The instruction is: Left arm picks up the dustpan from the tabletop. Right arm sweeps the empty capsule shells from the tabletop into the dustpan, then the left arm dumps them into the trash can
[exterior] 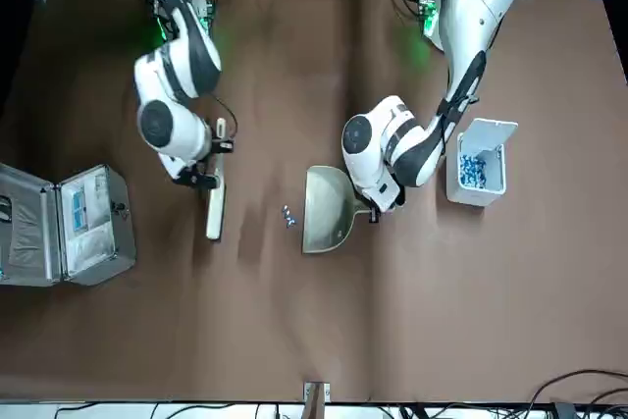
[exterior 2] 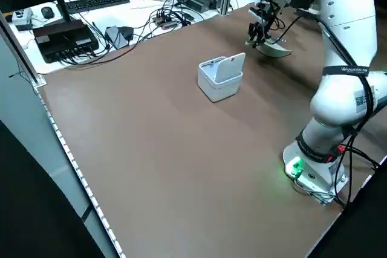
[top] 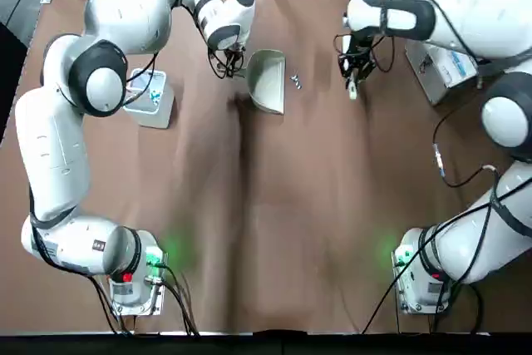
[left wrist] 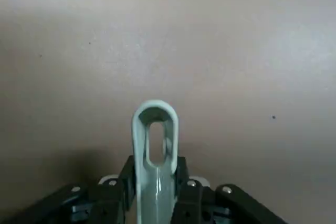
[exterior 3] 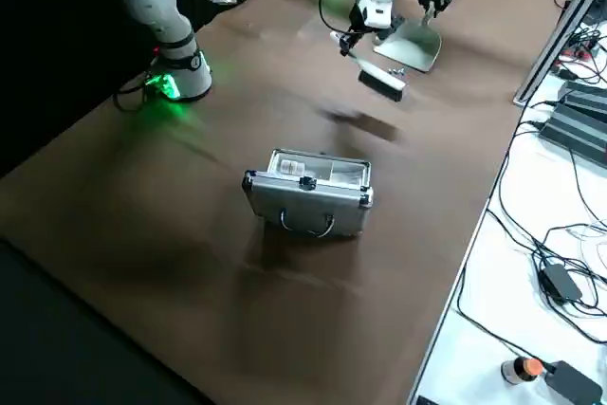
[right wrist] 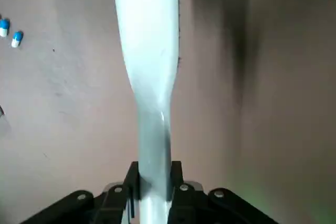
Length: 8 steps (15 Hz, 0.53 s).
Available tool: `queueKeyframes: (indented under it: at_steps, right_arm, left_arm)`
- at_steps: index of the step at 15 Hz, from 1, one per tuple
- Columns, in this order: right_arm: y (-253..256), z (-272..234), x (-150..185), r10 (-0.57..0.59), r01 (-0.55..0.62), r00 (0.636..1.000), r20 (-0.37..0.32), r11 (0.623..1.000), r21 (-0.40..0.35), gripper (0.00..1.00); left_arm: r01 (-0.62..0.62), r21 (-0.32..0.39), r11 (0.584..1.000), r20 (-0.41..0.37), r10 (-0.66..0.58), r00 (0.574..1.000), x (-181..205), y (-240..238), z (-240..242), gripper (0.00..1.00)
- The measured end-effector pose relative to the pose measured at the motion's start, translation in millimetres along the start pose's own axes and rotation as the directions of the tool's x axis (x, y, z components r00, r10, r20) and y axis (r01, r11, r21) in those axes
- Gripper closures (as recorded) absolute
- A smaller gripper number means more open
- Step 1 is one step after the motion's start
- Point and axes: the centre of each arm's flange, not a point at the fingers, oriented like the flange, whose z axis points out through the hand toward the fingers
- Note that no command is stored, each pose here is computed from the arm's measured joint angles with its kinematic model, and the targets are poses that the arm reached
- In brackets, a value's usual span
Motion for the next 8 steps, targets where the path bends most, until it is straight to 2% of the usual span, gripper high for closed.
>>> queueKeyframes:
  at_steps: [3,8]
  right_arm:
    - [-35.5,19.9,4.2,0.007,-0.007,1.000,0.001,0.999,-0.034,0.73]
    - [-78.0,50.5,7.4,-0.020,0.018,0.998,-0.064,0.999,-0.033,0.73]
  left_arm:
    - [-0.001,0.000,1.000,-0.001,0.001,1.000,-0.7,-0.2,0.7,0.67]
    - [-0.007,-0.008,1.000,-0.019,0.007,1.000,-4.9,-1.2,3.0,0.67]
